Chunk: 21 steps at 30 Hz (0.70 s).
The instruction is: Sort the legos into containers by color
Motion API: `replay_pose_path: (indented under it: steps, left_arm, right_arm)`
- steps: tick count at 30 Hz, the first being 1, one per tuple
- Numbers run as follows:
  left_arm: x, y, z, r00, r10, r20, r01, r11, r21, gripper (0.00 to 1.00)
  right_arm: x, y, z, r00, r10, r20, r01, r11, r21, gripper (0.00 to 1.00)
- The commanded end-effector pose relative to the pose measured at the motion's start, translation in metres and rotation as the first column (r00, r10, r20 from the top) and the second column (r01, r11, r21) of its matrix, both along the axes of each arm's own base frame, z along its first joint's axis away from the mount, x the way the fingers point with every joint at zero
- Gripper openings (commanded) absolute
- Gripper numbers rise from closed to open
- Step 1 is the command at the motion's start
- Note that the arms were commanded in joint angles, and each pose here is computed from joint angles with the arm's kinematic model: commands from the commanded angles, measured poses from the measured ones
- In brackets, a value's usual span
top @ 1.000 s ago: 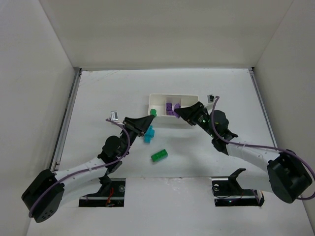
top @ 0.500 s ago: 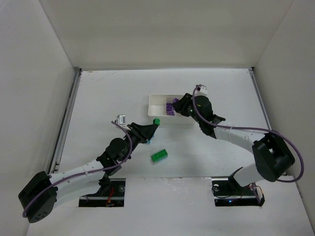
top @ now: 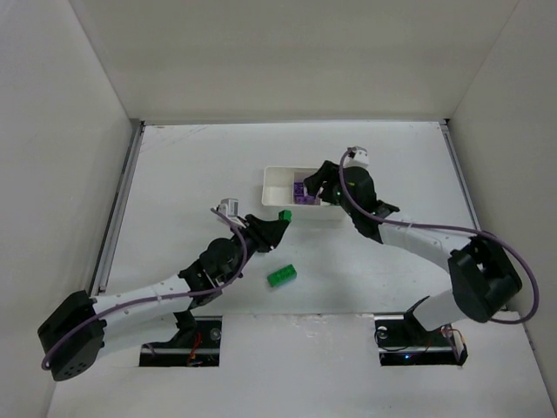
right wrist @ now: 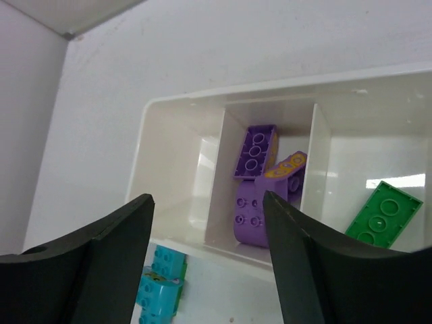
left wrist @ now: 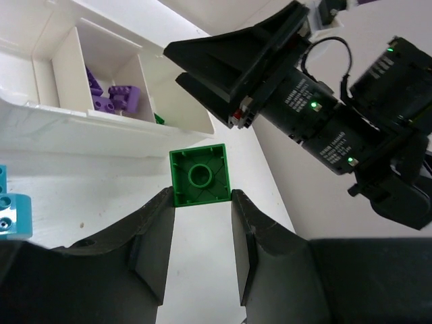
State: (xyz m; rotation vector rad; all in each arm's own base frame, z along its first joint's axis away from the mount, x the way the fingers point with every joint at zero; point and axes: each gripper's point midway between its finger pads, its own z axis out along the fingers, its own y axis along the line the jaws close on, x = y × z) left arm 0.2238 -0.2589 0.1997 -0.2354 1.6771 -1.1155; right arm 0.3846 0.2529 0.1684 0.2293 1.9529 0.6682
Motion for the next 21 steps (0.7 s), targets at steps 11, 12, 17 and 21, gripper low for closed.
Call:
replay_pose_path:
  steps: [11,12,17,21]
  left_arm:
    - [0.049,-0.086,0.028,0.997,-0.054,0.049,0.038,0.956,0.292,0.15]
    - [0.056,-0.094,0.027,0.997,-0.055,0.046,0.037,0.947,0.319,0.15]
    - [0.093,-0.125,0.011,0.999,-0.044,0.02,0.03,0.89,0.454,0.16]
    - [0.116,-0.144,-0.003,0.999,-0.038,-0.005,0.035,0.852,0.523,0.16]
  right_arm:
    - [-0.063,-0.158,-0.002,0.896,-0.439,0.07,0.426,0.893,0.146,0.2]
    - [-0.065,-0.168,-0.007,0.884,-0.462,0.065,0.45,0.881,0.148,0.21]
    - [-0.065,-0.175,-0.015,0.881,-0.471,0.035,0.456,0.868,0.2,0.25]
    - [-0.063,-0.17,-0.015,0.891,-0.452,0.036,0.434,0.874,0.218,0.28]
